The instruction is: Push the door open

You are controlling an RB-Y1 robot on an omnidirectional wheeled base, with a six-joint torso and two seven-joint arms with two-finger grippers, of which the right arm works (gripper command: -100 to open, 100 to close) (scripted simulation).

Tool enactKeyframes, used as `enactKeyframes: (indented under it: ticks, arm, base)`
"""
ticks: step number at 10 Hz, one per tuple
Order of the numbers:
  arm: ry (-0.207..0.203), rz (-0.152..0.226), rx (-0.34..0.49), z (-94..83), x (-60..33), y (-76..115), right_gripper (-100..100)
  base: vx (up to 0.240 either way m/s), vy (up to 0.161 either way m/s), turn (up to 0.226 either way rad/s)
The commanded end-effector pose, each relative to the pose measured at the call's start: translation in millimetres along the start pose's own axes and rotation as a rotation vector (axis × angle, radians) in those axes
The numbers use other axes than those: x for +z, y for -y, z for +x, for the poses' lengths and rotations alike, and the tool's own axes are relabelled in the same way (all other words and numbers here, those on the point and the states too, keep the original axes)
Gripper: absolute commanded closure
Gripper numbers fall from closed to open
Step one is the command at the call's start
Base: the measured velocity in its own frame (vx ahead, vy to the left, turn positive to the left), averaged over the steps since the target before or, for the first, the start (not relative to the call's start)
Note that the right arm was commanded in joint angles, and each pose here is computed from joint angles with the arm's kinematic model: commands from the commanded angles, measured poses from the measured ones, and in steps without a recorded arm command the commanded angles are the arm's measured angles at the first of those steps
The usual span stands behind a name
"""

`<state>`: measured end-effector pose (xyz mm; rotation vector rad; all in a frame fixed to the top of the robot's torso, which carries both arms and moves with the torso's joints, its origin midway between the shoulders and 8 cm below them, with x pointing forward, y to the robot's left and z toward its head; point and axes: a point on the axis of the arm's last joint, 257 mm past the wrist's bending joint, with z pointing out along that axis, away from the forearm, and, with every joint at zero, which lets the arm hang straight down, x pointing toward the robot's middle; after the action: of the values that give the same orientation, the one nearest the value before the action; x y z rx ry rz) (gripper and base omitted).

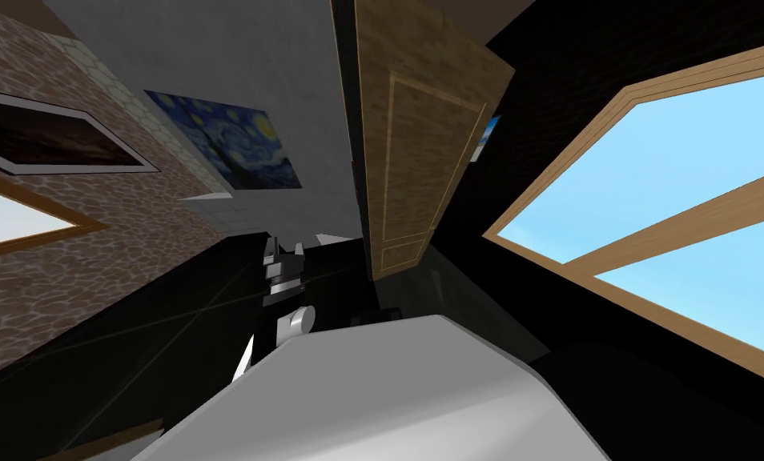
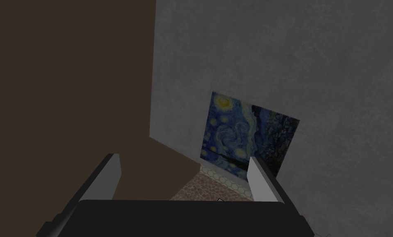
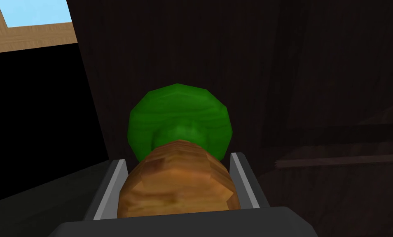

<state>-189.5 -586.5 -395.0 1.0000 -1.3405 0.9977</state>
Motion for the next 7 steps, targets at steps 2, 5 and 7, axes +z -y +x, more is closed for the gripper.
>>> enactKeyframes:
  ticks: [2,5,7]
  arm:
    - [-0.001,-0.021,-0.002,0.4,-0.1,-8.3,100]
    - [-0.01,-0.071,-0.003,4.2,3.4,-26.8,100]
    - [-0.013,-0.107,-0.003,5.2,3.5,-39.2,100]
  base:
    - [0.063,-0.143,-0.038]
    - [0.024,-0.153,-0.038]
    - [0.026,-0.194,-0.046]
